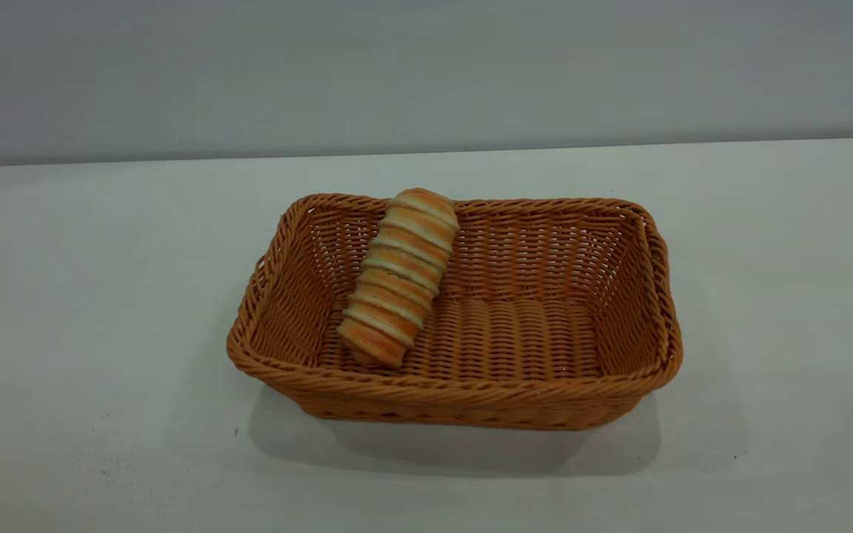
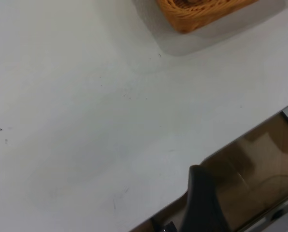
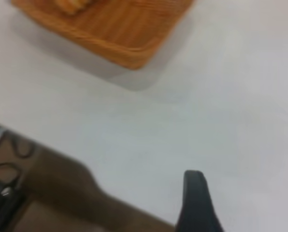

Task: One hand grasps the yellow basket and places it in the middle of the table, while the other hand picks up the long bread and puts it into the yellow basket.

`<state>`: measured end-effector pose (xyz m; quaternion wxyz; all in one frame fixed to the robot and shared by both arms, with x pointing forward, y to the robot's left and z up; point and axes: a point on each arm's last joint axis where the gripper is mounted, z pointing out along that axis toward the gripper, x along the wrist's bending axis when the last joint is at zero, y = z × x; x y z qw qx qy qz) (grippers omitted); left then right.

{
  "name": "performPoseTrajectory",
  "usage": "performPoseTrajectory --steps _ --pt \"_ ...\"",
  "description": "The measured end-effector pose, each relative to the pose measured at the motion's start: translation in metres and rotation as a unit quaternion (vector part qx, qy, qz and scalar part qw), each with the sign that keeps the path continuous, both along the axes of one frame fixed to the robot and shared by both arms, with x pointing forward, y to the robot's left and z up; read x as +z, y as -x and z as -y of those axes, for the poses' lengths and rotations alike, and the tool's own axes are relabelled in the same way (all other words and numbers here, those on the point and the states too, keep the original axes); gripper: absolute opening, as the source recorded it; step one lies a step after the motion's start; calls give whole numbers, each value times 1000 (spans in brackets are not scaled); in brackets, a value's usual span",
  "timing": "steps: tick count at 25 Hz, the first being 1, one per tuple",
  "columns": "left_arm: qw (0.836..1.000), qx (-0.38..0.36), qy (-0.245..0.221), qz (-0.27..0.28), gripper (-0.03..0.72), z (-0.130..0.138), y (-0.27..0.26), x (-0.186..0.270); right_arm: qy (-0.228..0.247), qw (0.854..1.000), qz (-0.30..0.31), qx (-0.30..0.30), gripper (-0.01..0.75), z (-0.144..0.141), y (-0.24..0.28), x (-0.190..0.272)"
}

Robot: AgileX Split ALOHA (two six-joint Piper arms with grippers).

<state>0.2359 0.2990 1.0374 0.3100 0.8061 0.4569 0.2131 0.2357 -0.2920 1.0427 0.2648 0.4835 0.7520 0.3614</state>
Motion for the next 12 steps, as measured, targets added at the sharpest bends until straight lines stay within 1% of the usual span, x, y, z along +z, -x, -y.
performPoseTrajectory --steps 2,6,12 --pt "1000 2 4 -2 553 0 0 0 4 1000 1 -7 571 1 0 0" --pt "1000 9 11 -5 553 0 0 0 -4 1000 -2 -17 571 2 -1 0" --pt "1000 10 13 -6 553 0 0 0 -4 1000 -3 -18 571 2 -1 0"
